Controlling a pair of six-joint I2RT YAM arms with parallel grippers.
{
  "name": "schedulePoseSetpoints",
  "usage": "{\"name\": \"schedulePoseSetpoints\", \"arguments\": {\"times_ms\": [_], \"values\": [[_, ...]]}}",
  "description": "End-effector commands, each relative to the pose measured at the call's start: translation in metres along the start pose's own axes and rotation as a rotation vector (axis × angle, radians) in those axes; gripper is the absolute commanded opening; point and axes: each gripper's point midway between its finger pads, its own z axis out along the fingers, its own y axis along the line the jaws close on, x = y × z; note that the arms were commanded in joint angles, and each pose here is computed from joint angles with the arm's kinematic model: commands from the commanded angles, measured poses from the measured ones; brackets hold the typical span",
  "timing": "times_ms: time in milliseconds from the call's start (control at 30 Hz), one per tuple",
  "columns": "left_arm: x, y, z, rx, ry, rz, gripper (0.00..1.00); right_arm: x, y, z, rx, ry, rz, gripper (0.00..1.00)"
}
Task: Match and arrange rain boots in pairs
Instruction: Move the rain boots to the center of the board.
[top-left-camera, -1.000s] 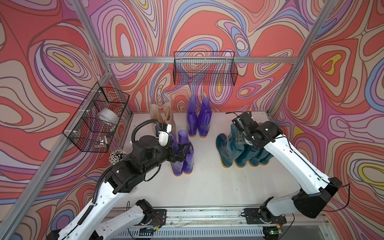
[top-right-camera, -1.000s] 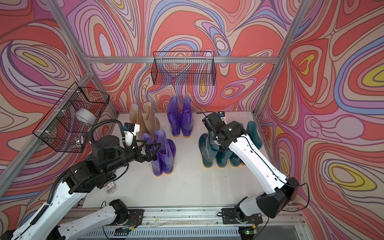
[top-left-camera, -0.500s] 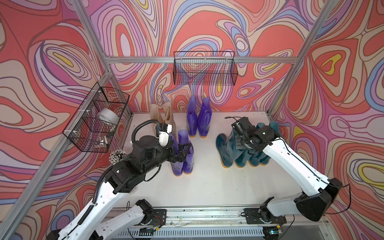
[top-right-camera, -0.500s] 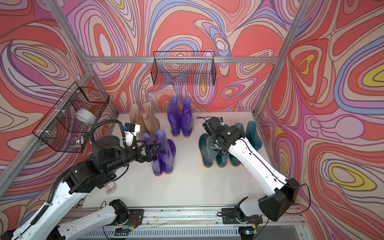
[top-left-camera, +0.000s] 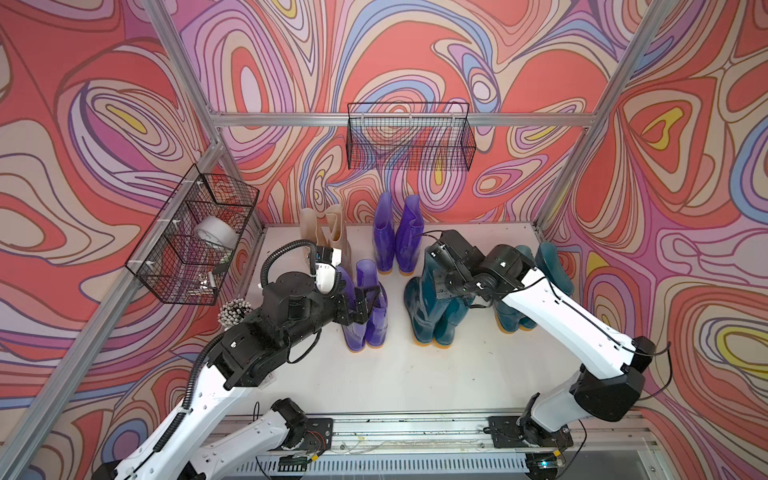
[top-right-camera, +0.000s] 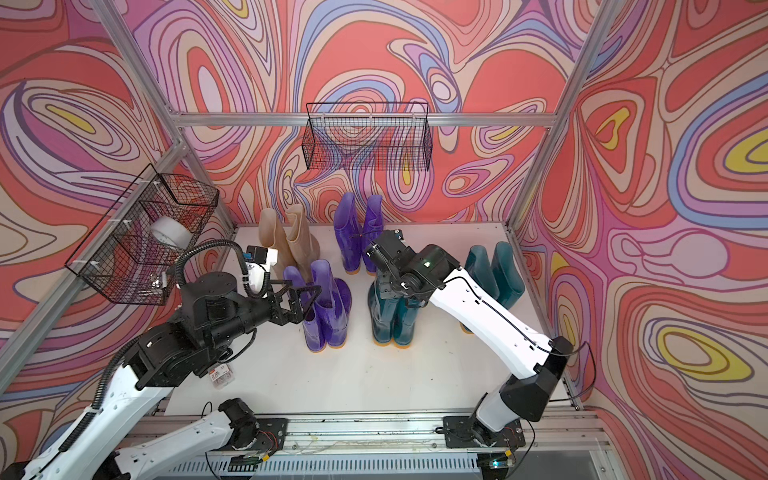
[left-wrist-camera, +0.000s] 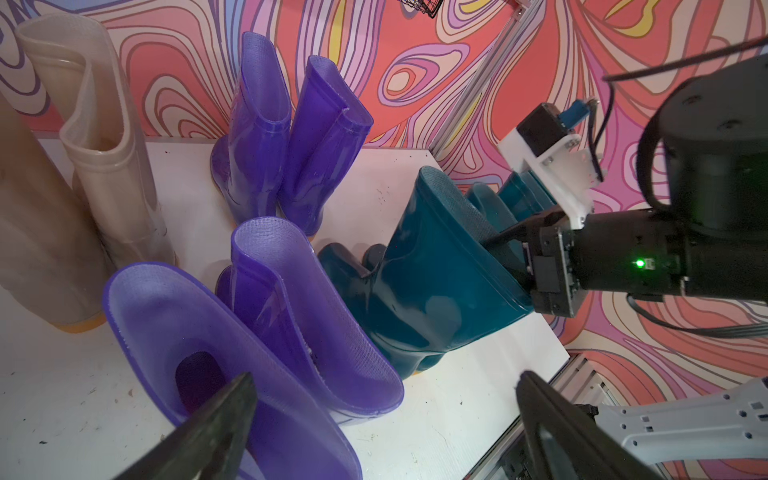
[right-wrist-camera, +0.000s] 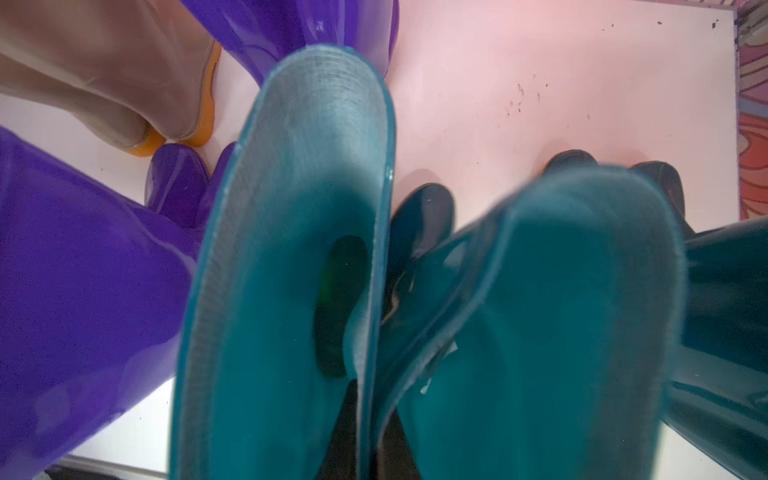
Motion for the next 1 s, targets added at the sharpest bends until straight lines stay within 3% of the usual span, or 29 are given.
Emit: {"name": "schedulePoseSetpoints", "arguments": {"times_ms": [0, 267, 333, 533, 767, 867, 967], "values": [[-0.004, 0.003, -0.007, -0.017, -0.024, 0.018, 1.0, -0.043, 0.017, -0.009, -0.073, -0.183, 0.099, 0.0], [-0.001, 0.006, -0.005, -0.028, -0.014, 0.022, 1.0, -0.034, 0.032, 0.012, -0.095, -0.116, 0.041, 0.0], [0.0, 0.007, -0.005, -0.03, -0.012, 0.021, 1.0, -0.026, 0.03, 0.016, -0.079, -0.081, 0.031, 0.24], [-0.003, 0.009, -0.009, -0.047, -0.027, 0.032, 1.0, -0.036, 0.007, -0.025, -0.045, -0.148, 0.019, 0.52], [-0.01, 0.003, -0.012, -0.024, -0.043, 0.033, 1.0, -0.058, -0.068, -0.076, 0.197, -0.258, 0.03, 0.56], [-0.009, 0.002, -0.01, -0.014, -0.044, 0.033, 1.0, -0.062, -0.081, -0.074, 0.151, -0.265, 0.085, 0.55], [-0.007, 0.002, -0.006, -0.014, -0.037, 0.033, 1.0, -0.048, -0.065, -0.046, 0.078, -0.176, 0.085, 0.56]]}}
